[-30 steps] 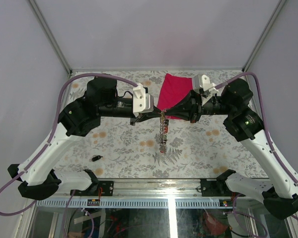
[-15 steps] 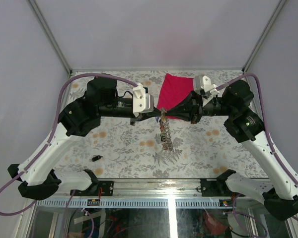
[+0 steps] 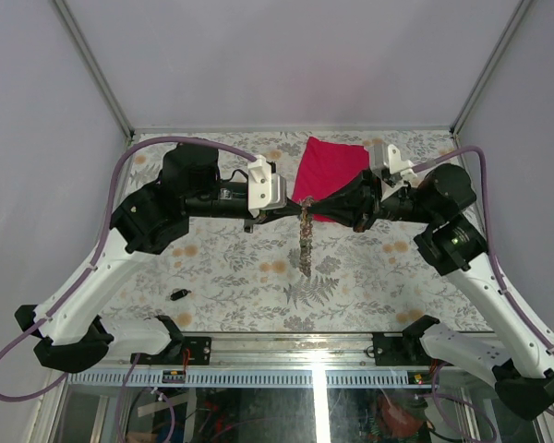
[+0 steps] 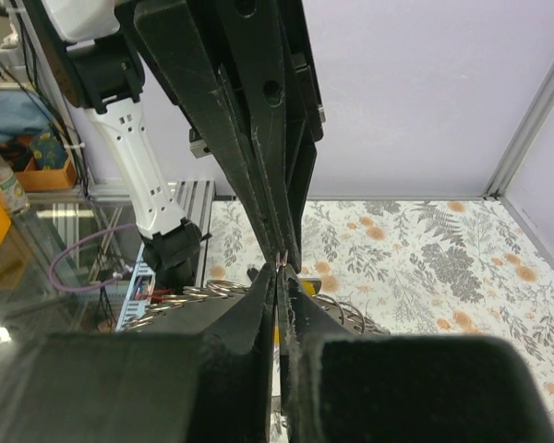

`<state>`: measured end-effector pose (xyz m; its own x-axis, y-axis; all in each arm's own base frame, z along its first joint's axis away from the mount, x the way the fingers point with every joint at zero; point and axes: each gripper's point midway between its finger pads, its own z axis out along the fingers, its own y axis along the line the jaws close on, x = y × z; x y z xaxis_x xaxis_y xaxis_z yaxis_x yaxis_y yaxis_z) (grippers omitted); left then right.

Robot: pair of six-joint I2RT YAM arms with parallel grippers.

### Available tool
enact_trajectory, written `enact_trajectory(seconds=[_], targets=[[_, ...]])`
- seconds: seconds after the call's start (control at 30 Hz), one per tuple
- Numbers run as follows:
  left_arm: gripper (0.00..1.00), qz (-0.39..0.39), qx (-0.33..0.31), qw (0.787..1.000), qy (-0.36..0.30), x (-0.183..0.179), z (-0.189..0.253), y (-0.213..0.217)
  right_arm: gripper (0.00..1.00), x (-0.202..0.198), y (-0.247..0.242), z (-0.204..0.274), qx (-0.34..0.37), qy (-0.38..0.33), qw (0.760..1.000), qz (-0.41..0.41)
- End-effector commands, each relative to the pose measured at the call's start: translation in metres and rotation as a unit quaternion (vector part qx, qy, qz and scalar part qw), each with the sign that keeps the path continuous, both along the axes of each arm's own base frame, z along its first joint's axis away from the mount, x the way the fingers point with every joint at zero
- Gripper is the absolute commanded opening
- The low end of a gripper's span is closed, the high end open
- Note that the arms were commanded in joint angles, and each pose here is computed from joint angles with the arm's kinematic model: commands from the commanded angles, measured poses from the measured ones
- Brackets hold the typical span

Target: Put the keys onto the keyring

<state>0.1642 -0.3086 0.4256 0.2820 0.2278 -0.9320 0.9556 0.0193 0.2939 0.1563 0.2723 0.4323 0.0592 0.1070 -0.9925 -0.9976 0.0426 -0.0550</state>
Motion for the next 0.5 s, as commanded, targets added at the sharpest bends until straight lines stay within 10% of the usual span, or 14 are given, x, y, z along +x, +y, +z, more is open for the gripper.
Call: enact_trajectory(seconds=[0.0, 0.47], targets=[[0.00, -0.004, -0.036, 0.999, -0.018, -0.004, 0.017, -0.002, 0.00, -0.008, -0.010, 0.052, 0.100, -0.056, 0.993, -0.026], [0.09, -0.006, -0.073, 0.997, -0.021, -0.006, 0.025, -0.005, 0.00, -0.005, -0.015, 0.070, 0.197, -0.041, 0.979, -0.034]])
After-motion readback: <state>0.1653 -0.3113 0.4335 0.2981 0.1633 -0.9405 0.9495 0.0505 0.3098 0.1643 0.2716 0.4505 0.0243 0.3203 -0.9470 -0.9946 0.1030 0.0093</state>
